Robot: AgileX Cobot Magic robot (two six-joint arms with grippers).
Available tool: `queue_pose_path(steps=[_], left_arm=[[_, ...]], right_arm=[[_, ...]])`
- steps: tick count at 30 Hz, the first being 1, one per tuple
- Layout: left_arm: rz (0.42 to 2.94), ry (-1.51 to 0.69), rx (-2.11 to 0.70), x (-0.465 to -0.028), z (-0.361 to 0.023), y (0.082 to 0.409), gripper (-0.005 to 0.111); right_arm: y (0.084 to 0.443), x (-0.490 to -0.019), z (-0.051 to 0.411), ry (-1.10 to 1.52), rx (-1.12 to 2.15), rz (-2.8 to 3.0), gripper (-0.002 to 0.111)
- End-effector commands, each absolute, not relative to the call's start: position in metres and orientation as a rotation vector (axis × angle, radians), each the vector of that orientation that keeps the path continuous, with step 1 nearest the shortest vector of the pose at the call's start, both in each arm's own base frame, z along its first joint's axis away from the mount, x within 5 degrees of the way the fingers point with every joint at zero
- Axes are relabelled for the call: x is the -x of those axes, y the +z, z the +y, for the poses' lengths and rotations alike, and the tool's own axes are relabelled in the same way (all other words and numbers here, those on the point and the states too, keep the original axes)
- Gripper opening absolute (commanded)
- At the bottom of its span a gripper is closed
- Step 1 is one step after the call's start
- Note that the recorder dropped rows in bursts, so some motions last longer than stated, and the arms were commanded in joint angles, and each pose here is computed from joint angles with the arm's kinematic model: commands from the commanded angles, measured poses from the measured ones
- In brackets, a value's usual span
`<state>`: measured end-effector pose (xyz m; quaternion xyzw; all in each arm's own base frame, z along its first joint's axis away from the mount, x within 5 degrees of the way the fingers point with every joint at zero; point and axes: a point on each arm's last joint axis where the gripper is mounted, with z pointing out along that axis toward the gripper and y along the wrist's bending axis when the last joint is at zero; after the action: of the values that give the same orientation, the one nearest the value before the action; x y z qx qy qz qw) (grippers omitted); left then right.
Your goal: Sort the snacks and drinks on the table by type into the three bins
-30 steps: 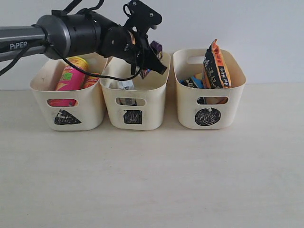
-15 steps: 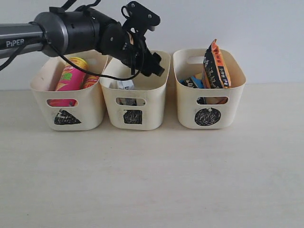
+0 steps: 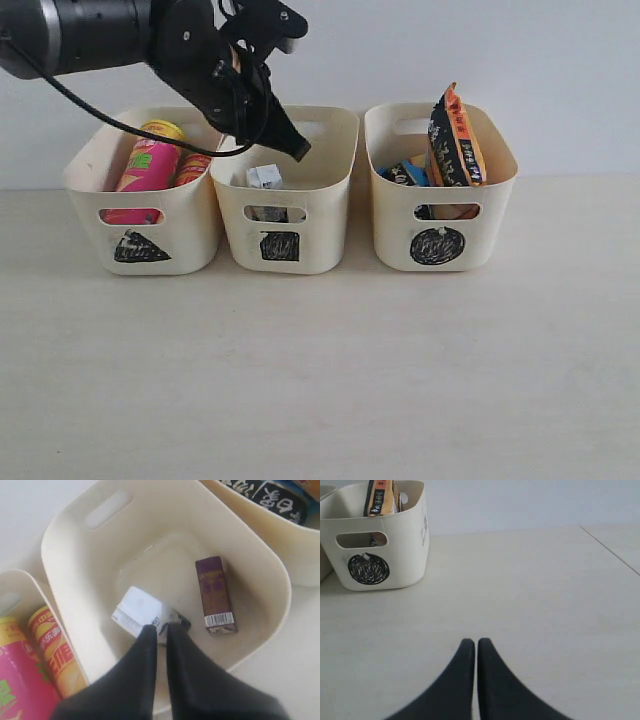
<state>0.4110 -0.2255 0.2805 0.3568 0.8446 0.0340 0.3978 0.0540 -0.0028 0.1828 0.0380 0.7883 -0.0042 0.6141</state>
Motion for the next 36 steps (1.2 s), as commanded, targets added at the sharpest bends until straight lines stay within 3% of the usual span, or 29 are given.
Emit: queue_pose_path(steps=[1, 19, 27, 36], left_arm=[[2.091, 0.088, -0.920, -0.389, -0.213, 0.288, 0.004], [2.000, -0.112, -0.800, -0.317, -0.182, 0.268, 0.004], [1.991, -0.132, -0.826, -0.306, -0.178, 0.249, 0.004], [1.951, -0.138, -0.837, -0.306, -0.179, 0.250, 0.004]], right_arm=[[0.184, -0.054, -0.003, -0.014, -0.084, 1.804, 0.000], [0.184, -0.054, -0.003, -0.014, -0.084, 1.804, 0.000], [0.184, -0.054, -0.003, -0.014, -0.084, 1.804, 0.000], [0.184, -0.054, -0.003, -0.014, -0.084, 1.804, 0.000]])
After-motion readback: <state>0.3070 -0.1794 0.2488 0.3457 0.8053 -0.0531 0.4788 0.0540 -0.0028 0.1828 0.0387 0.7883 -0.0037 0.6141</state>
